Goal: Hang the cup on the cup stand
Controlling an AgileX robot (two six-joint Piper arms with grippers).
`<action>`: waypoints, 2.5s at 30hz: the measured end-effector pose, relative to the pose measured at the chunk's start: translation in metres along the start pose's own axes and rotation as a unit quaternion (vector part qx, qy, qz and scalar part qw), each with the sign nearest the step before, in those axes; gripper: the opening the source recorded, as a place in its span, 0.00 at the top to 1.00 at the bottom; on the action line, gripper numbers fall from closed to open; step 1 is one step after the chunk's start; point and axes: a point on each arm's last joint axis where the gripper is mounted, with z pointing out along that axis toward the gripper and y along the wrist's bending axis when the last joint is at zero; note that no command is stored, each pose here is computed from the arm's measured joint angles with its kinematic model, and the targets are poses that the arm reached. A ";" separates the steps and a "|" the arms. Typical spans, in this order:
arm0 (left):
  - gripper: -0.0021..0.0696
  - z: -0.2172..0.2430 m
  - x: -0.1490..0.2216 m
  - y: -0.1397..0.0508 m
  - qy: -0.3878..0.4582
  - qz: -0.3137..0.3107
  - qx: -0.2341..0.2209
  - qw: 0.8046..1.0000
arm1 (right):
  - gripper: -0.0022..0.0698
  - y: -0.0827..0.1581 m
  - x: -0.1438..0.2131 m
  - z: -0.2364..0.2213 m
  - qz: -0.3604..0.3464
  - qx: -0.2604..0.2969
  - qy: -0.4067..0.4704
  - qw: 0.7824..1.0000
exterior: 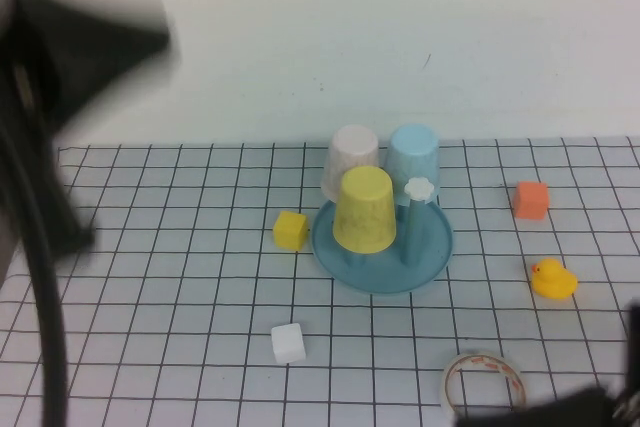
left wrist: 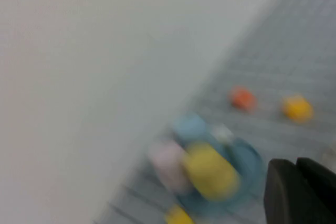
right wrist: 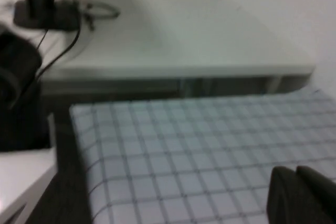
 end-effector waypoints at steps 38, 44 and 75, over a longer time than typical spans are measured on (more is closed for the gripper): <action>0.97 -0.056 0.203 -0.102 0.160 -0.194 -0.171 0.953 | 0.97 -0.014 0.052 -0.066 0.031 0.186 0.282 0.941; 0.97 -0.056 0.203 -0.103 0.156 -0.205 -0.167 0.952 | 0.97 -0.014 0.052 -0.066 0.032 0.186 0.281 0.941; 0.97 -0.057 0.189 -0.085 0.060 -0.160 -0.258 0.951 | 0.97 -0.014 0.052 -0.066 0.035 0.187 0.280 0.941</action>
